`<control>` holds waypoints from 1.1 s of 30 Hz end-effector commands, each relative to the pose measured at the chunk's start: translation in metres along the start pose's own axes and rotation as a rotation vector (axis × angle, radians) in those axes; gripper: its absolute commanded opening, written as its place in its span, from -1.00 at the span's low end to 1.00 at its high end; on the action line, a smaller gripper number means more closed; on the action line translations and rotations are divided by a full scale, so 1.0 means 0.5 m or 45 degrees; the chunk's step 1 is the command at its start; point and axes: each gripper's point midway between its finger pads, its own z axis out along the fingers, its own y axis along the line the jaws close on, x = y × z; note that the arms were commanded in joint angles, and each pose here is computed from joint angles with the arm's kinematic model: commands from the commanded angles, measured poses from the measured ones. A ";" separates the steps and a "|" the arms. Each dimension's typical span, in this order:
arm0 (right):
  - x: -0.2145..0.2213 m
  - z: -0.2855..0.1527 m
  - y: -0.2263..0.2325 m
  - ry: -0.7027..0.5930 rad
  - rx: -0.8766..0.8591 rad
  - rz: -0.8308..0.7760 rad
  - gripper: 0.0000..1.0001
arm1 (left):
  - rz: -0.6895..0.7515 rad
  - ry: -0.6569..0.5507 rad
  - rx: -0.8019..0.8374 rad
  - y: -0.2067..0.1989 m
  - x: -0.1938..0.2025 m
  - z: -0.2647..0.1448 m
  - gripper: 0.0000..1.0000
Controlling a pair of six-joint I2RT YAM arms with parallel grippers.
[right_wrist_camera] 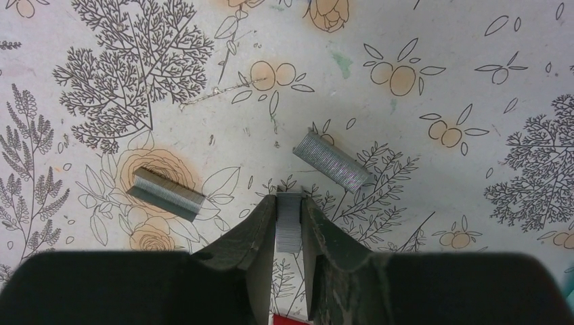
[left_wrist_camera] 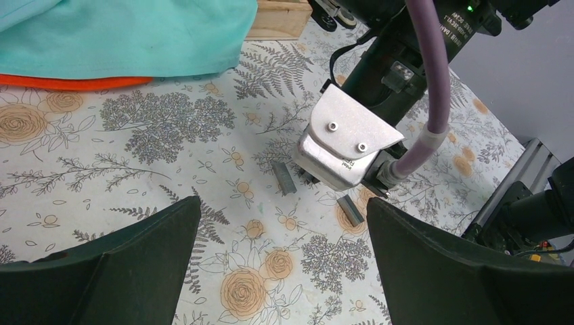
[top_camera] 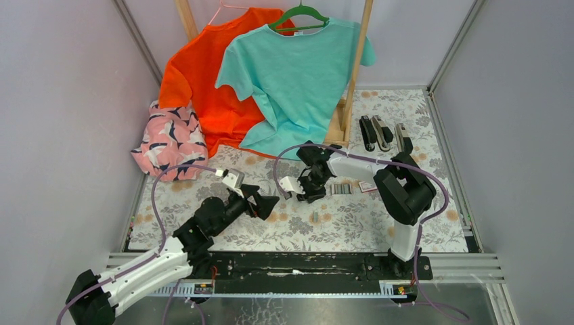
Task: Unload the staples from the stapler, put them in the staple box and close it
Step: Pick up the staple at the center of the board.
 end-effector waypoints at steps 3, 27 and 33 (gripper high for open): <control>-0.008 -0.011 0.006 -0.017 0.050 -0.017 -0.44 | -0.011 -0.036 -0.012 0.004 -0.013 -0.003 1.00; -0.051 -0.056 -0.010 -0.135 0.215 0.219 -0.68 | -0.027 -0.034 0.022 -0.007 -0.013 -0.002 1.00; -0.086 -0.121 -0.017 -0.314 0.396 0.441 -0.70 | -0.045 -0.051 0.058 -0.021 -0.024 -0.003 1.00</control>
